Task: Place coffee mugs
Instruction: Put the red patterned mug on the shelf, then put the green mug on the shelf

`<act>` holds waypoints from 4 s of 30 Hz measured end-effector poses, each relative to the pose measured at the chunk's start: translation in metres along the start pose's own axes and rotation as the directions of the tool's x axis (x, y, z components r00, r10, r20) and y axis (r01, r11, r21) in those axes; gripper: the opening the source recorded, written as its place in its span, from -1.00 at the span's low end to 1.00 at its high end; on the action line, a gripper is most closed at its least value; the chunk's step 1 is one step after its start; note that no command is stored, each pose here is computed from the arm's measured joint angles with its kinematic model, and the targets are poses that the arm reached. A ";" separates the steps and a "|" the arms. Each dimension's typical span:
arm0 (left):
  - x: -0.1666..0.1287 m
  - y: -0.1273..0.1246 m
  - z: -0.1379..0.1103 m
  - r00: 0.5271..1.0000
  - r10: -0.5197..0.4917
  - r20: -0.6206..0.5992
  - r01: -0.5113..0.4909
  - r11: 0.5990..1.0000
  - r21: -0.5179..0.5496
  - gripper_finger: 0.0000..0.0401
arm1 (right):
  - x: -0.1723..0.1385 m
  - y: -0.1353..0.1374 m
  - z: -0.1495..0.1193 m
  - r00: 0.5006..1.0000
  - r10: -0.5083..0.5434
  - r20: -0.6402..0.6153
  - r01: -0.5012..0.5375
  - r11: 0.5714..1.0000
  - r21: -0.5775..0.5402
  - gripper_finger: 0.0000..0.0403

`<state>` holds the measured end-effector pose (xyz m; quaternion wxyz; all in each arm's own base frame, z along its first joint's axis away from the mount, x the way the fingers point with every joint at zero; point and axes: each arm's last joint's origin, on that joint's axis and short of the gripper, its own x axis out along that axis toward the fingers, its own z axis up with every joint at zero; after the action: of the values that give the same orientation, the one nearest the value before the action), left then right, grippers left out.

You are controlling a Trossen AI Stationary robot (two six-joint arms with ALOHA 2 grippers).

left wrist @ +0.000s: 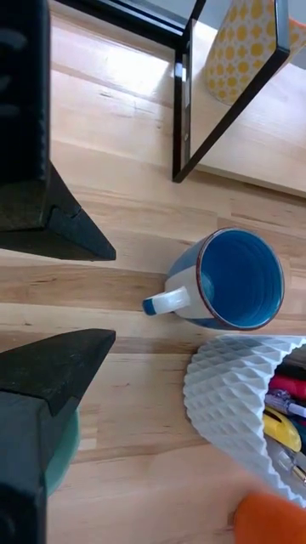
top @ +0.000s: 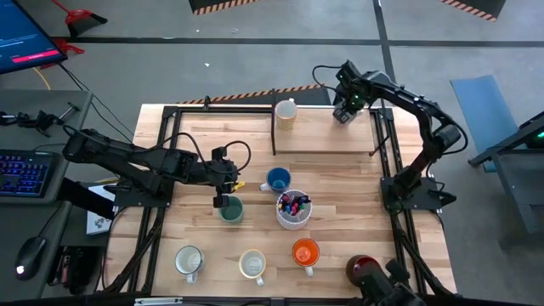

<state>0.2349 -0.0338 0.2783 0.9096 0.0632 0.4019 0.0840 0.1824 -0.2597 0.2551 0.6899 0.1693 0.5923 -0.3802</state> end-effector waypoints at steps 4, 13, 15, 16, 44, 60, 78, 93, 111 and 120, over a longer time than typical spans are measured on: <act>0.000 0.000 0.000 1.000 0.000 0.000 0.000 1.000 0.000 -0.35 | 0.002 -0.010 -0.007 0.999 -0.003 -0.051 0.004 1.000 0.026 -1.00; 0.000 0.000 0.000 1.000 0.000 0.000 0.000 1.000 -0.004 -0.35 | 0.006 -0.033 -0.016 0.995 -0.010 -0.101 0.017 0.997 0.071 -1.00; 0.000 0.000 0.000 1.000 -0.001 0.000 0.001 1.000 -0.003 -0.35 | 0.006 -0.037 -0.016 0.996 -0.014 -0.093 0.021 0.996 0.082 -1.00; 0.000 0.000 0.000 1.000 -0.001 0.000 0.001 1.000 -0.002 -0.35 | 0.007 -0.038 -0.016 0.996 -0.015 -0.091 0.023 0.996 0.086 -1.00; 0.000 0.000 0.000 1.000 -0.003 0.000 0.003 0.999 -0.034 -0.35 | 0.007 -0.043 -0.014 0.995 -0.073 -0.071 0.078 0.995 0.060 -0.62; 0.000 -0.001 0.000 1.000 -0.003 0.000 0.003 0.999 -0.033 -0.35 | -0.025 -0.046 -0.023 0.994 -0.108 0.012 0.107 0.992 0.059 -0.54; 0.000 -0.001 0.000 1.000 -0.002 0.000 0.002 0.999 -0.033 -0.35 | -0.130 0.028 -0.091 0.869 0.481 0.114 -0.467 0.874 -0.131 -0.54; 0.008 -0.008 -0.016 0.960 -0.187 -0.210 0.153 0.974 -0.166 -0.35 | -0.198 0.057 -0.179 0.834 0.476 0.280 -0.444 0.879 -0.174 -0.54; 0.052 -0.022 -0.029 0.900 -0.144 -0.412 0.106 0.988 -0.115 -0.35 | -0.204 0.127 -0.181 0.848 0.453 0.276 -0.293 0.834 -0.468 -0.54; 0.068 -0.027 -0.033 0.875 -0.131 -0.466 0.107 0.991 -0.076 -0.35 | -0.202 0.171 -0.193 0.865 0.418 0.277 -0.236 0.827 -0.510 -0.54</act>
<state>0.2582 -0.0446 0.2019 0.7897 -0.0056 0.6114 0.0503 0.1720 0.0494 0.3632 0.8661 0.0257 0.4824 -0.1281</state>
